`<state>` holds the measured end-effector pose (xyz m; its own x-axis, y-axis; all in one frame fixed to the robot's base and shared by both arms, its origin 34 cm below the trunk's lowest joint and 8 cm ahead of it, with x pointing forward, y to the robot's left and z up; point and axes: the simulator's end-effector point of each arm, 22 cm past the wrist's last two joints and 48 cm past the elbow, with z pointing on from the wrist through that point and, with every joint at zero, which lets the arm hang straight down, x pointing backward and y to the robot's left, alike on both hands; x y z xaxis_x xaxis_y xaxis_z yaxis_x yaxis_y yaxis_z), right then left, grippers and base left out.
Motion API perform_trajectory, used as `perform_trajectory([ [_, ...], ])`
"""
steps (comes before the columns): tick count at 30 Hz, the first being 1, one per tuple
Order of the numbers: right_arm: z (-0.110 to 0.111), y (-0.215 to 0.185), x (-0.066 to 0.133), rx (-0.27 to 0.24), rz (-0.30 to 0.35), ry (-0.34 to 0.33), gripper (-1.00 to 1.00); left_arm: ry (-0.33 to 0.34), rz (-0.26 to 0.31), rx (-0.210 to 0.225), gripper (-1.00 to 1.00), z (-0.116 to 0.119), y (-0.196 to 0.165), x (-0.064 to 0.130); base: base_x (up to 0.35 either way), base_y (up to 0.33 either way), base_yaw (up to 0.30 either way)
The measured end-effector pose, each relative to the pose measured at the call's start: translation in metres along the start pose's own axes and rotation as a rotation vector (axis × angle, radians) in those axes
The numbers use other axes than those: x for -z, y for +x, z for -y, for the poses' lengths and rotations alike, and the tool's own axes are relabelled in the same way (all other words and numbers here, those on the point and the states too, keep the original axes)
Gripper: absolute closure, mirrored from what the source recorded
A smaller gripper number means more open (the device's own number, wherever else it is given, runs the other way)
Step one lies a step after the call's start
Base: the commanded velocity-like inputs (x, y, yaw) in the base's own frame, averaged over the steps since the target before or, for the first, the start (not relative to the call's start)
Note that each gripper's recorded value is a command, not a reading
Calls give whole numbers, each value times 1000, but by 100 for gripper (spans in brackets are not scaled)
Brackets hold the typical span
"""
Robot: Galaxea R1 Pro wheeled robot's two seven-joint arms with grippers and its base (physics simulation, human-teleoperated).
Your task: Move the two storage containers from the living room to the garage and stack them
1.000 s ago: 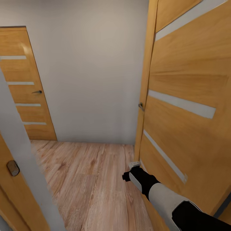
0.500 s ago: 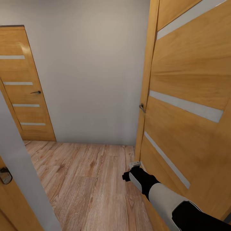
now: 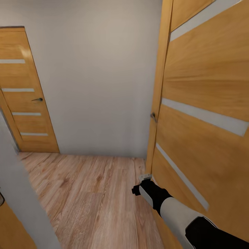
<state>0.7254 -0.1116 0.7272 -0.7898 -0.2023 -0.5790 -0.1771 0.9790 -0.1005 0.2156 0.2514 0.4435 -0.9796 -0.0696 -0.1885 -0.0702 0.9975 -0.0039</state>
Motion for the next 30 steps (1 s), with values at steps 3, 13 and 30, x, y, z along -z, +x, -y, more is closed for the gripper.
perform_trajectory([
  [3, 0, 0, 0, 0, 0, 0, -100, 0, 0, 0, -100, 0, 0, 0, 242, -114, 0],
  [13, 0, 0, 0, 0, 0, 0, -100, -3, 1, 0, -100, -1, 0, 0, 187, -56, 0],
  [30, 2, -1, 0, 14, 3, 10, -100, 4, 0, 0, -100, 0, 0, 0, 80, -1, 0],
])
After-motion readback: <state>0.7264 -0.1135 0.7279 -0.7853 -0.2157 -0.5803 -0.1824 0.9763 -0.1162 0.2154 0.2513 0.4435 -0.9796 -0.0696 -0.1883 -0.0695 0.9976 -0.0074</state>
